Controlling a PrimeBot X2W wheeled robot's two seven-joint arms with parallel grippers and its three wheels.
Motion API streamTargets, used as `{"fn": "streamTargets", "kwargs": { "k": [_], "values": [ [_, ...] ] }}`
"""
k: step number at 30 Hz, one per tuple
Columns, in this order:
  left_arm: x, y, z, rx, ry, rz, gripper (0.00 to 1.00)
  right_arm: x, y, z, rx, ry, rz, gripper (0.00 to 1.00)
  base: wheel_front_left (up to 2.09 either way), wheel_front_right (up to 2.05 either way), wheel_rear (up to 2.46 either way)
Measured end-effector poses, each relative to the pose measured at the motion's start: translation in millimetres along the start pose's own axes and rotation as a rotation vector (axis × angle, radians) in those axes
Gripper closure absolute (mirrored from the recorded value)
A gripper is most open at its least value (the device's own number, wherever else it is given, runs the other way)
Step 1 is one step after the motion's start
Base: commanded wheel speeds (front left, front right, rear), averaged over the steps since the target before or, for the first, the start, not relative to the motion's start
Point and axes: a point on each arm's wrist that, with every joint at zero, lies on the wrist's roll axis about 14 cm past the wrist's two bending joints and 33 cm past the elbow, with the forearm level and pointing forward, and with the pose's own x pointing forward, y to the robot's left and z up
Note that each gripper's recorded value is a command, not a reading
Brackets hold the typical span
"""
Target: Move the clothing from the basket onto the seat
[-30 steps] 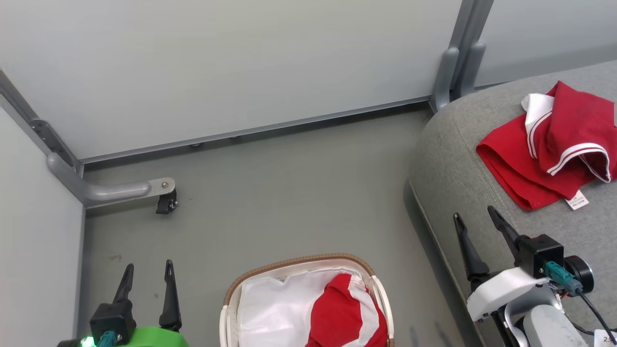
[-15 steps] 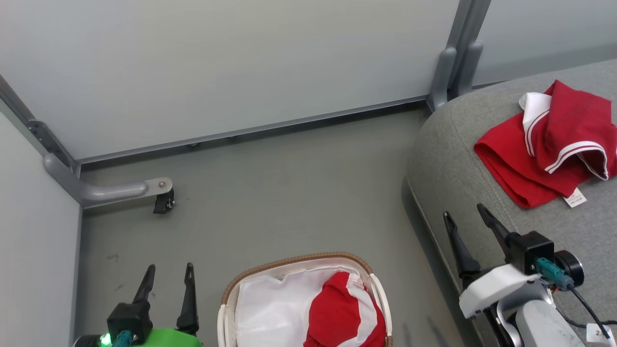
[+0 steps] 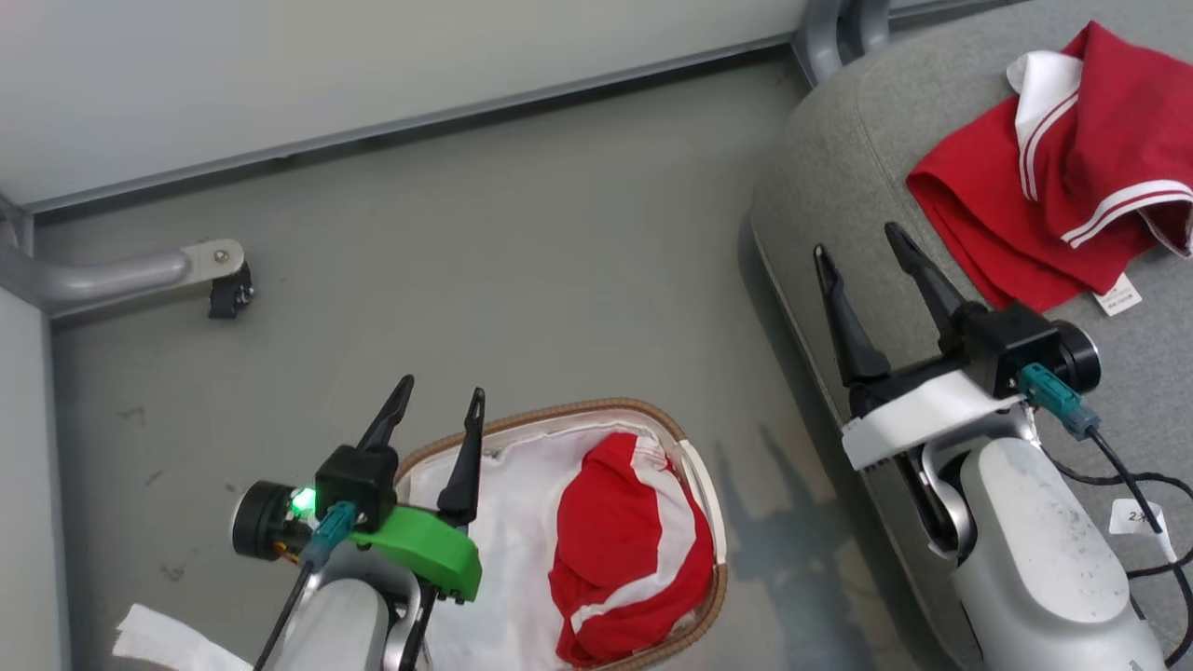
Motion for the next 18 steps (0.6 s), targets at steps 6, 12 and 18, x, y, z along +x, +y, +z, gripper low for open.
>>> {"fn": "streamTargets", "kwargs": {
  "k": [6, 12, 18],
  "values": [
    [29, -21, -37, -0.009, 0.099, -0.13, 0.0, 13, -15, -22, -0.014, 0.041, -0.029, 0.0, 0.0, 0.0, 0.0],
    [46, -46, -82, -0.044, 0.209, -0.251, 0.0, 22, -29, -45, -0.027, 0.081, -0.059, 0.0, 0.0, 0.0, 0.0],
    [55, -61, -125, -0.089, 0.316, -0.335, 0.0, 25, -39, -66, -0.04, 0.124, -0.075, 0.0, 0.0, 0.0, 0.0]
  ]
}}
